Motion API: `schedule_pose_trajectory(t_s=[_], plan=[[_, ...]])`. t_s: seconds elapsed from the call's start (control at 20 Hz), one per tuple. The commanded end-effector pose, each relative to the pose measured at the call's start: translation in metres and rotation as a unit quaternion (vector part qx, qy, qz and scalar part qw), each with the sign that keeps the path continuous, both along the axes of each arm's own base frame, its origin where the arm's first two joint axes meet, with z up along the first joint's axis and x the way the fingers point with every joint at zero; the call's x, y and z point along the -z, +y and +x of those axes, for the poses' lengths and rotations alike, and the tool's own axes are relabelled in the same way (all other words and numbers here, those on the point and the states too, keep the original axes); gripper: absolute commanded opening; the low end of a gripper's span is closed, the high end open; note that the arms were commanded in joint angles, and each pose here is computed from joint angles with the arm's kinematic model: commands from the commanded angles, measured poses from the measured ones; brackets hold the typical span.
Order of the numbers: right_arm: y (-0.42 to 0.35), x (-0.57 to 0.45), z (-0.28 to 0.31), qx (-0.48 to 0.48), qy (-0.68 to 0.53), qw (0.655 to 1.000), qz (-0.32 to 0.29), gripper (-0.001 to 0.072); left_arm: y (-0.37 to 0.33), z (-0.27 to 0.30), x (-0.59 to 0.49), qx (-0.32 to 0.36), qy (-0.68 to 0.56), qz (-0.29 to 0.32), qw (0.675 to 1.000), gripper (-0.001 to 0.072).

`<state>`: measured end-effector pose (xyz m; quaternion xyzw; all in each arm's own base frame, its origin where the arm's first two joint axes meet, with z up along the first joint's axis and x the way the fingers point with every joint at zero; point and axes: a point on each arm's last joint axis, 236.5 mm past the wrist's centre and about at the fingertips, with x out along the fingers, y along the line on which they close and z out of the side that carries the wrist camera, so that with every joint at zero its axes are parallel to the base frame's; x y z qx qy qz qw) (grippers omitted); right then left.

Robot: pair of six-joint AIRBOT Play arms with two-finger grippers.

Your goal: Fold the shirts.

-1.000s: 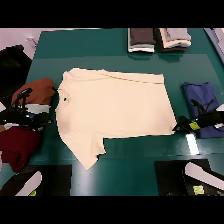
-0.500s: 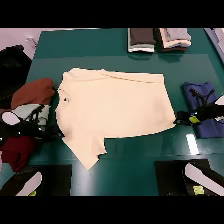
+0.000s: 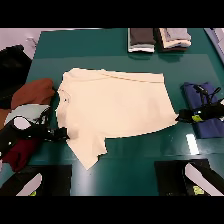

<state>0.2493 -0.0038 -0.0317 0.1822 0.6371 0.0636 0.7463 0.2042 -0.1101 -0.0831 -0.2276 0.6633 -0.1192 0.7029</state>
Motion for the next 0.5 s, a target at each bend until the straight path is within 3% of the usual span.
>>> schedule_pose_trajectory(t_s=[0.0,0.2,0.3,0.45], plan=[[0.001,-0.021,0.006,0.0,-0.036,0.999,-0.008,0.0018,-0.008,0.024,-0.027,0.01,-0.043,-0.009,0.999,0.0021],[0.006,-0.121,0.048,-0.003,-0.173,0.985,-0.01,0.0018,-0.001,0.107,-0.185,0.018,-0.272,0.013,0.962,0.0022],[0.012,-0.202,0.068,-0.01,-0.276,0.961,-0.017,0.0018,0.006,0.125,-0.301,0.017,-0.406,0.035,0.913,0.0022],[0.014,-0.334,0.065,-0.024,-0.423,0.903,-0.075,0.0018,0.02,0.097,-0.477,0.003,-0.587,0.071,0.807,0.0022]])
